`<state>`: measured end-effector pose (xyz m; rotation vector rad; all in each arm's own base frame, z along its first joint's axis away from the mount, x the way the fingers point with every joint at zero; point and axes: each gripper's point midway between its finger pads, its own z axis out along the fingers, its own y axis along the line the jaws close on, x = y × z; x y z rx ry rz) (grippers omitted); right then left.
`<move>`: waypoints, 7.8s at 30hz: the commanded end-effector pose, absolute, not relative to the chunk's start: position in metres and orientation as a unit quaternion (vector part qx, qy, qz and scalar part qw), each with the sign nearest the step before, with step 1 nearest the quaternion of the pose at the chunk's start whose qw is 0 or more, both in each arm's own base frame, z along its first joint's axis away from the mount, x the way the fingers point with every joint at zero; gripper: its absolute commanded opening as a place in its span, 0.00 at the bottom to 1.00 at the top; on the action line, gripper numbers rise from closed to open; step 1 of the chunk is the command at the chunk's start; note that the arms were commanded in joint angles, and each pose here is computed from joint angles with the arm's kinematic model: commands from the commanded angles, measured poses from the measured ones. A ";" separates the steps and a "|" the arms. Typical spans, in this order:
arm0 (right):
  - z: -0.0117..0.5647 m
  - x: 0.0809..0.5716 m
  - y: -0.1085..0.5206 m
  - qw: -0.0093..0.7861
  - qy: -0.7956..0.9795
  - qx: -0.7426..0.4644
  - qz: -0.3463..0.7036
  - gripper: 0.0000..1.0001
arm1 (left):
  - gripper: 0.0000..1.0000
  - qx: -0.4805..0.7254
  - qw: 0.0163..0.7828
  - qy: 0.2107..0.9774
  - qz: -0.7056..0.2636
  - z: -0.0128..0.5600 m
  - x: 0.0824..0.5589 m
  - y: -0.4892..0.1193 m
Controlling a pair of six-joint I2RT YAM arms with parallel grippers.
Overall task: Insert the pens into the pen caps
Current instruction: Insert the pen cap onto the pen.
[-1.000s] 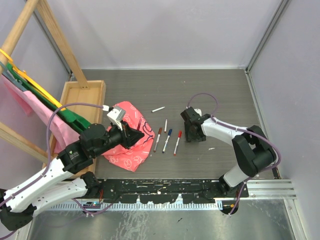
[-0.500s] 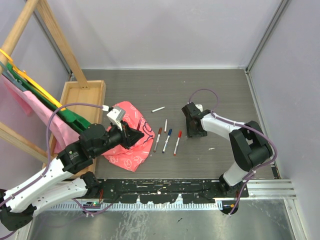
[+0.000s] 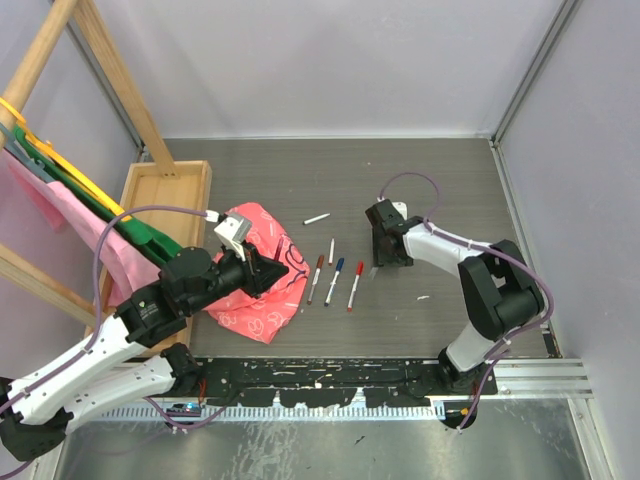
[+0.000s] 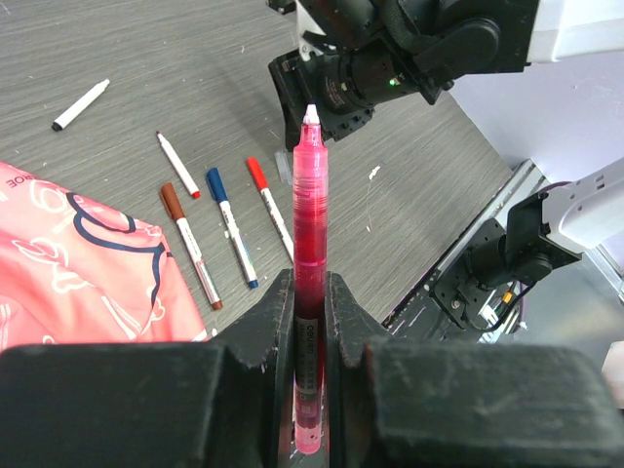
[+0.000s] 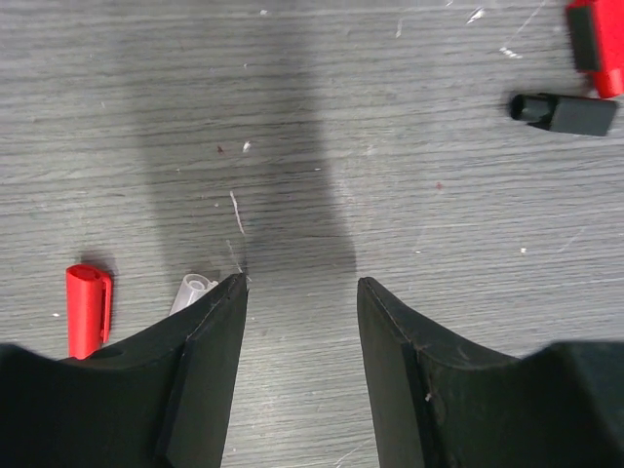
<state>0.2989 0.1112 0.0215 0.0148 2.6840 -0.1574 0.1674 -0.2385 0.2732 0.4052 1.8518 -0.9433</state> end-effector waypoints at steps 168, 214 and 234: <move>0.406 0.183 0.211 0.538 0.537 0.003 0.650 0.00 | 0.00 0.211 0.499 0.685 -0.487 0.342 0.139 -0.374; 0.404 0.174 0.213 0.534 0.532 -0.021 0.657 0.00 | 0.00 0.198 0.508 0.683 -0.486 0.345 0.144 -0.376; 0.385 0.172 0.227 0.513 0.550 -0.061 0.656 0.01 | 0.00 0.155 0.531 0.659 -0.509 0.370 0.155 -0.384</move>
